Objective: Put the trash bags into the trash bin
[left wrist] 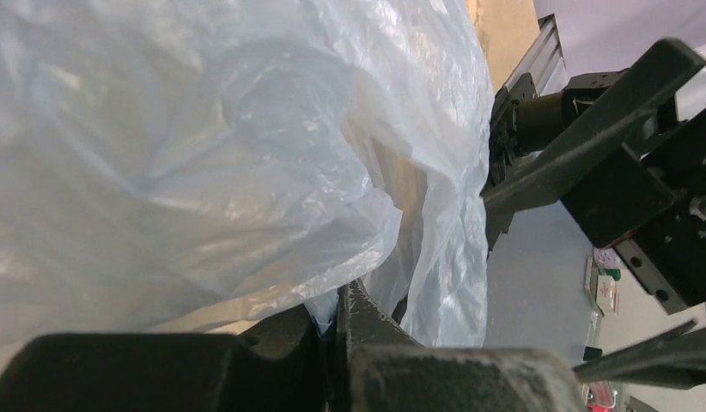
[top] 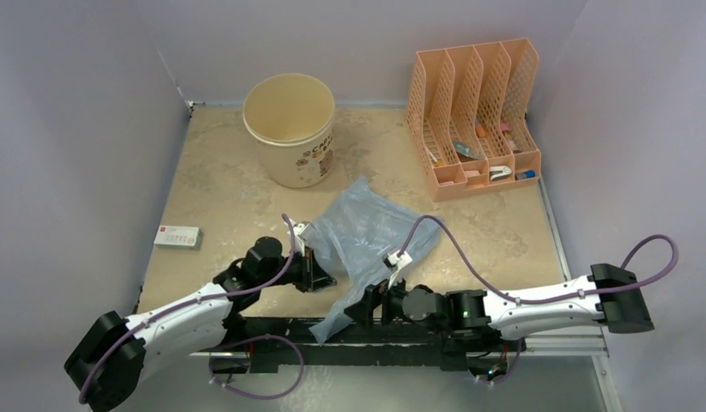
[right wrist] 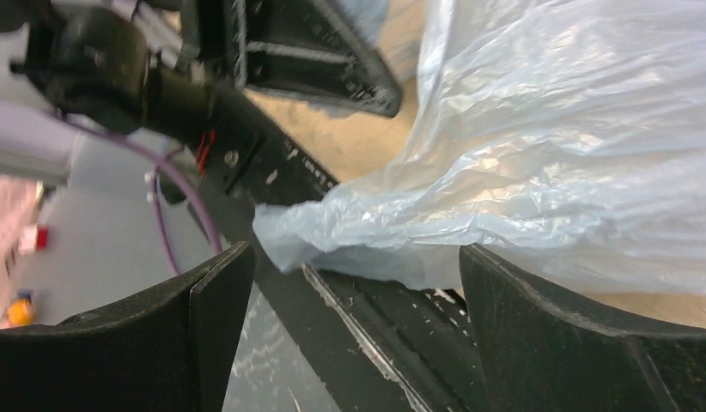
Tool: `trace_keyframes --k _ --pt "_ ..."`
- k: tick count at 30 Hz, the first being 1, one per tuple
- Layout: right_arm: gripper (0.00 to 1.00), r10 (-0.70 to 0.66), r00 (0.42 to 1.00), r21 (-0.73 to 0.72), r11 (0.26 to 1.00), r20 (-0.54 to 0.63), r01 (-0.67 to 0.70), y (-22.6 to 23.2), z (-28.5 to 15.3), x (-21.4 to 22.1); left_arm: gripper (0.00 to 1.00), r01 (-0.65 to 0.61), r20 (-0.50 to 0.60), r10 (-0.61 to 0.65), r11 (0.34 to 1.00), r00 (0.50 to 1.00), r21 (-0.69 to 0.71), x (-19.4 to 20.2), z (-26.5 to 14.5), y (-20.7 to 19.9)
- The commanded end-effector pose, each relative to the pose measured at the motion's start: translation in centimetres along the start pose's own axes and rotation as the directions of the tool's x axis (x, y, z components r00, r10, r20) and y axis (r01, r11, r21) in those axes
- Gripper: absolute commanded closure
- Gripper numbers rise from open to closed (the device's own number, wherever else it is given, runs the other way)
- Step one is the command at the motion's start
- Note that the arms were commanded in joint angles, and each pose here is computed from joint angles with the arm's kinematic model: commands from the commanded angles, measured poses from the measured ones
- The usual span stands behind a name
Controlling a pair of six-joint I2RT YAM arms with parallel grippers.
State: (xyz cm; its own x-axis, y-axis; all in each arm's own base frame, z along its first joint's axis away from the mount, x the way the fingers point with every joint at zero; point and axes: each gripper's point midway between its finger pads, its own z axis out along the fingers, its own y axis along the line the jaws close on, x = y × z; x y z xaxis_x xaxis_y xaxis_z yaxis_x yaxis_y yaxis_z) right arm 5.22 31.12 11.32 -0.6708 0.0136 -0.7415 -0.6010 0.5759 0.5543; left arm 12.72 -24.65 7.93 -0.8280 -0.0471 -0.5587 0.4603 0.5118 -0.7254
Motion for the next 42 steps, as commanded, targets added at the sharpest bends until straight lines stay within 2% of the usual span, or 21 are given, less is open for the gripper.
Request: trace_keyframes --k 1,4,6,8,14,18,21,26,31,35,39,42 --pt "0.08 0.153 0.978 0.175 0.969 0.143 -0.177 -2.7 -0.9 -3.4 1.00 -0.013 0.036 0.012 1.000 0.999 0.006 -0.8 -0.2 -0.5" --pt "0.08 0.319 0.939 0.189 0.921 0.131 -0.340 -4.9 0.0 -3.7 1.00 -0.014 0.033 0.014 1.000 0.999 0.005 -0.8 -0.3 -0.5" --pt "0.07 0.443 0.887 0.137 0.878 0.131 -0.459 -6.4 1.2 -6.4 1.00 -0.012 0.033 0.012 1.000 0.999 0.003 -0.6 -0.4 -0.4" --pt "0.07 0.473 0.868 0.130 0.861 0.151 -0.491 -8.3 2.3 -9.2 1.00 -0.015 0.037 0.014 1.000 0.999 0.007 -0.7 -0.4 -0.5" --pt "0.05 0.375 0.920 0.290 0.873 0.115 -0.392 -12.6 8.0 -13.4 1.00 -0.050 0.015 0.049 0.996 0.999 0.073 -0.5 -0.5 -1.9" --pt "0.05 0.282 0.939 0.357 0.872 0.196 -0.336 -15.4 8.5 -18.0 1.00 -0.045 -0.002 0.045 0.994 0.999 0.102 0.0 -0.5 -2.5" --pt "0.05 0.184 0.973 0.296 0.930 0.137 -0.218 -15.1 9.3 -20.0 1.00 -0.050 0.017 0.048 0.989 0.999 0.137 0.2 -0.6 -3.1" --pt "0.04 0.126 0.989 0.399 0.905 0.080 -0.148 -16.9 10.4 -21.8 1.00 -0.061 0.018 0.059 0.983 0.998 0.172 0.3 -0.6 -3.8" --pt "0.02 0.124 0.977 0.605 0.770 0.171 -0.203 -20.8 6.7 -23.7 1.00 -0.042 0.028 0.038 0.987 0.999 0.152 -0.1 -0.2 -3.7" --pt "0.03 0.101 0.993 0.470 0.875 0.063 -0.118 -17.1 5.3 -22.5 1.00 -0.031 0.058 0.023 0.989 0.998 0.142 -1.2 0.0 -3.9" --pt "0.03 0.048 0.998 0.410 0.910 0.036 -0.059 -14.9 2.8 -22.2 1.00 0.002 0.058 -0.008 0.994 0.998 0.109 -1.8 0.9 -3.6" --pt "0.02 0.128 0.991 0.406 0.905 0.026 -0.127 -14.4 0.9 -19.6 1.00 0.025 0.046 -0.029 0.995 0.998 0.093 -1.8 1.5 -3.2"
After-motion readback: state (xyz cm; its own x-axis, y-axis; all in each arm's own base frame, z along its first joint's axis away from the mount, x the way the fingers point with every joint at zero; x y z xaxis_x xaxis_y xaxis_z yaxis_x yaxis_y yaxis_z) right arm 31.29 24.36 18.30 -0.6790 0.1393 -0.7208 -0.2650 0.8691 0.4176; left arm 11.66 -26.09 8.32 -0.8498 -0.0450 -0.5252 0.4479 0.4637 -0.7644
